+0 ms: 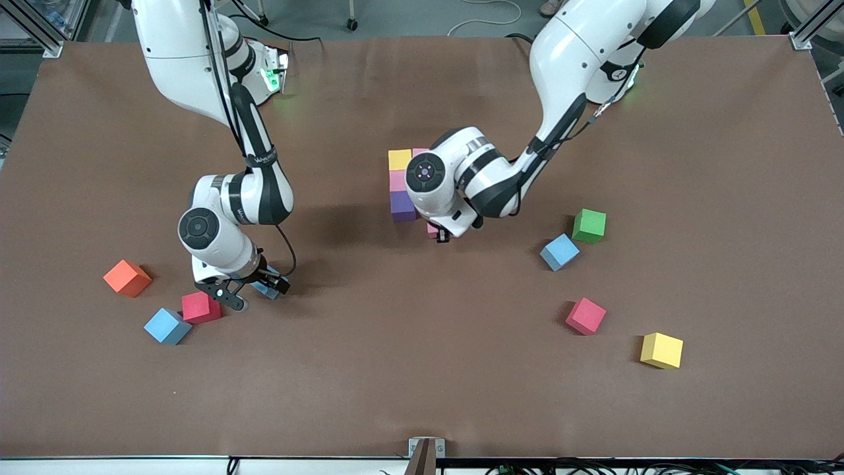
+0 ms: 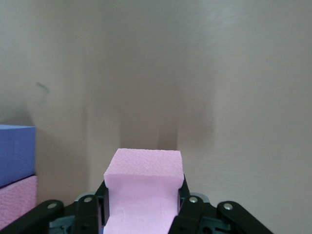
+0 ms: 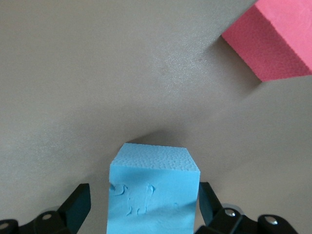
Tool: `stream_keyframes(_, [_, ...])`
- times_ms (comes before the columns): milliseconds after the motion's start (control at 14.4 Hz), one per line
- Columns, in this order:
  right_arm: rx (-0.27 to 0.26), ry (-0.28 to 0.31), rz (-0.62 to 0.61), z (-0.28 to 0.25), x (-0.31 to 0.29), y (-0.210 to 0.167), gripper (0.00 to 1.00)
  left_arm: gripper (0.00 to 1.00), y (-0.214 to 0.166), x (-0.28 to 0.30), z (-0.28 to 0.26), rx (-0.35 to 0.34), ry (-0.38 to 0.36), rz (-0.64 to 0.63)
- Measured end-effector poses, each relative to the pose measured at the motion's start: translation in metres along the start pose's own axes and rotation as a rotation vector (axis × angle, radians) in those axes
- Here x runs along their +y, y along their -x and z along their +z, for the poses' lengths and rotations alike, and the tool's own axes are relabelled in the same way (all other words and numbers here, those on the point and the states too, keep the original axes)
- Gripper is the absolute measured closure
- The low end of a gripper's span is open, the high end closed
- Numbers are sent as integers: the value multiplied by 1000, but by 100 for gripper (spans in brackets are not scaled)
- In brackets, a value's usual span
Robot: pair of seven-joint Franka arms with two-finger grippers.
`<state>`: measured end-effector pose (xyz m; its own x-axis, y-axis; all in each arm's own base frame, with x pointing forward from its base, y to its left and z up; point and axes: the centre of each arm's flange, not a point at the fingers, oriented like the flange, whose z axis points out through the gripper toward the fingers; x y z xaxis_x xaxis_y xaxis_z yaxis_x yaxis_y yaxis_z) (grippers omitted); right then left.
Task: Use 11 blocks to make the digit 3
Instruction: 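Place the light pink cube onto the cube column with the left gripper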
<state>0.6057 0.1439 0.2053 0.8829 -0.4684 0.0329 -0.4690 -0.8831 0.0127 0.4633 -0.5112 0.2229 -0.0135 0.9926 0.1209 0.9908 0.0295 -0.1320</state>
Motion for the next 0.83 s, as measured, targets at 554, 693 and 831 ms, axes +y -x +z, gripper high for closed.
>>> stream_keyframes(554, [-5, 9, -7, 5, 1, 0, 24, 47, -3, -68, 7, -59, 57, 14])
stream_keyframes(693, [-5, 9, -7, 5, 1, 0, 24, 47, -2, -68, 14, -82, 64, 10])
stream_keyframes(831, [-5, 9, -8, 5, 1, 0, 24, 47, -4, -62, 13, -100, 73, 1])
